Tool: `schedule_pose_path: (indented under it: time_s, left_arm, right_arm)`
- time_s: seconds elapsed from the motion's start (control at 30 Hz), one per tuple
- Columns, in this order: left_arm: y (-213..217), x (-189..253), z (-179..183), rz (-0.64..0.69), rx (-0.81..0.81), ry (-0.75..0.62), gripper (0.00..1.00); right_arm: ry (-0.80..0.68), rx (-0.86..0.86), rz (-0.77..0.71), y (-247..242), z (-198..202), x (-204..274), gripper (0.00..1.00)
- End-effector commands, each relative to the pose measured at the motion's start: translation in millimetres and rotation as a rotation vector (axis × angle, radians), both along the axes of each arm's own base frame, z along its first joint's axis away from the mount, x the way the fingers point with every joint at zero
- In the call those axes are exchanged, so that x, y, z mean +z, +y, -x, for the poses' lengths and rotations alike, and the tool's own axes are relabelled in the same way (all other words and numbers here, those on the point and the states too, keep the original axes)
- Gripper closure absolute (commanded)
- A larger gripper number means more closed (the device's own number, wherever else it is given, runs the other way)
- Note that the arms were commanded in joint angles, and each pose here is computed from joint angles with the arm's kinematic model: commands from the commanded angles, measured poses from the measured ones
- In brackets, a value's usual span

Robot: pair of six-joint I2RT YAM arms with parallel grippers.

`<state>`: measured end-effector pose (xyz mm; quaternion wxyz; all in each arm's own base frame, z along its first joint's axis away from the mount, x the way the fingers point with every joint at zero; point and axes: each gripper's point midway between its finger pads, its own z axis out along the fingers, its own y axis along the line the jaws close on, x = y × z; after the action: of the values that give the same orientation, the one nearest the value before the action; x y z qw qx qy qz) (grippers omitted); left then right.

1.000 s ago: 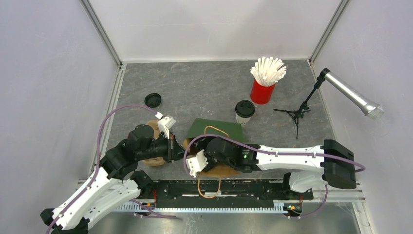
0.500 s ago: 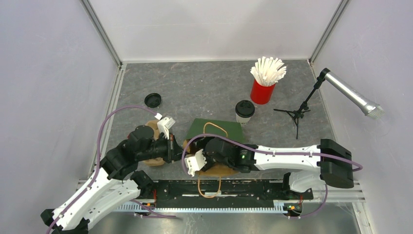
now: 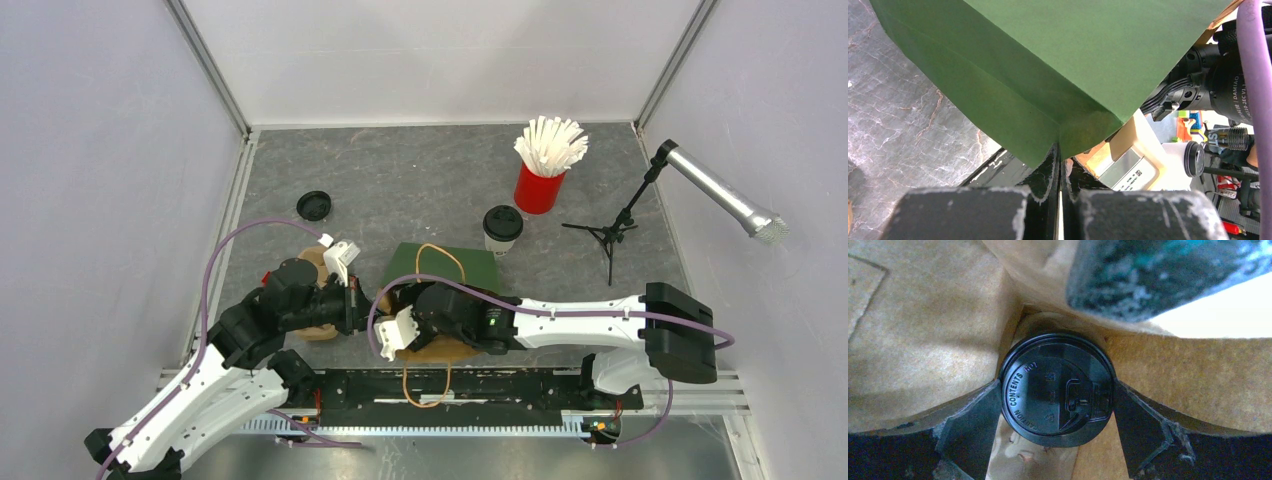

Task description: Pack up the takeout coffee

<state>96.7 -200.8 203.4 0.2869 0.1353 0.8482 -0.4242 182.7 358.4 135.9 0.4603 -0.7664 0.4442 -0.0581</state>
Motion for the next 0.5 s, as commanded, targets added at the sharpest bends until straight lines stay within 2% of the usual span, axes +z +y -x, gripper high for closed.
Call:
schedule_pose_path:
  time_s: [0.0, 0.3, 0.47]
  left_arm:
    - [-11.0, 20.7, 0.4, 0.1, -0.006, -0.003, 0.96]
    - [-11.1, 20.0, -0.4, 0.097, -0.004, -0.003, 0.97]
    - [-10.4, 20.6, -0.7, 0.099, 0.001, -0.007, 0.97]
  right_arm:
    - [-0.006, -0.047, -0.009, 1.8, -9.1, 1.4, 0.16]
    - [-0.006, -0.057, -0.013, 1.0, -10.5, -0.3, 0.16]
    - [-0.001, -0.059, -0.031, 3.6, -10.2, 9.7, 0.1]
